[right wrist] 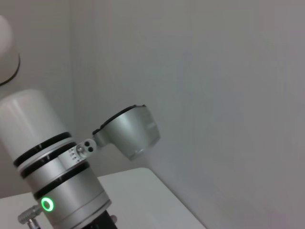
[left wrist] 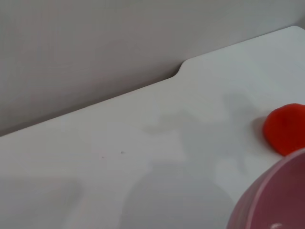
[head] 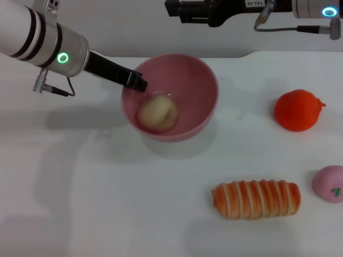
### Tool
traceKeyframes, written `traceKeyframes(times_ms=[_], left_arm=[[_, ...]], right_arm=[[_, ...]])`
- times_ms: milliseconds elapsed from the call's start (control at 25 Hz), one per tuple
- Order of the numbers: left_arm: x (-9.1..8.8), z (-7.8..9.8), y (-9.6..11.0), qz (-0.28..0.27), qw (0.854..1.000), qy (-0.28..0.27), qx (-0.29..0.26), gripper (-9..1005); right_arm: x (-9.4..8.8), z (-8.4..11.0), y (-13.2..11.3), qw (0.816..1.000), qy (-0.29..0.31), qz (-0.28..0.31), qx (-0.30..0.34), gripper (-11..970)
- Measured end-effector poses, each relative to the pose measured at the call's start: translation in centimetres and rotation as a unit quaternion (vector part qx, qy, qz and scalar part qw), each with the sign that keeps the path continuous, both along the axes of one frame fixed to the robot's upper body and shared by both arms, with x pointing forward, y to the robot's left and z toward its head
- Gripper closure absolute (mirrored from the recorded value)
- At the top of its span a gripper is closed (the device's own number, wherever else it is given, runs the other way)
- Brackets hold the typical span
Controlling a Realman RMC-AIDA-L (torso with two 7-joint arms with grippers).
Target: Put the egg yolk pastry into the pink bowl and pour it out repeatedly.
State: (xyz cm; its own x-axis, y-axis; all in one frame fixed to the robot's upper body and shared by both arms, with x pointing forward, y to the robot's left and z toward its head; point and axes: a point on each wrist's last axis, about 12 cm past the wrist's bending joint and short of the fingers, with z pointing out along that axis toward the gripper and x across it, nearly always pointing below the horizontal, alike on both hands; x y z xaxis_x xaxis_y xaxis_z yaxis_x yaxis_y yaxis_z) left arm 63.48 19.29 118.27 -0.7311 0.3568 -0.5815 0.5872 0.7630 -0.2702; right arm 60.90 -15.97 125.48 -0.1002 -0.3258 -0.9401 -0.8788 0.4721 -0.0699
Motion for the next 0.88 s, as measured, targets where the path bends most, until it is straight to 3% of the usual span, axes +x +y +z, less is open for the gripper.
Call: traceKeyframes(times_ms=[240,400,600,800,880], left_arm=[[0.1,0.0,0.0,-0.001,1.0,-0.002,0.002,947],[1.2,0.1,0.2,0.023,0.998,-0.058,0.019,946],[2.4,-0.1,-0.5,0.031,0.984,-0.166,0.05,946],[2.4,-0.9,-2.2,0.027,0.96,-0.27,0.074,945],[2.0,-1.4,-2.5,0.029,0.941,-0.327,0.08,945]], right_arm=[[0.3,0.1,-1.1,1.0,-0.009,-0.026,0.014,449],[0.8,0.2,-4.2,0.993,-0.016,-0.069,0.093,419],[-0.2,-1.5,-10.2,0.956,-0.067,-0.122,0.256,418],[-2.4,-4.4,-14.5,0.918,-0.129,-0.188,0.324,419],[-3.1,-5.7,-15.8,0.905,-0.134,-0.211,0.344,419]])
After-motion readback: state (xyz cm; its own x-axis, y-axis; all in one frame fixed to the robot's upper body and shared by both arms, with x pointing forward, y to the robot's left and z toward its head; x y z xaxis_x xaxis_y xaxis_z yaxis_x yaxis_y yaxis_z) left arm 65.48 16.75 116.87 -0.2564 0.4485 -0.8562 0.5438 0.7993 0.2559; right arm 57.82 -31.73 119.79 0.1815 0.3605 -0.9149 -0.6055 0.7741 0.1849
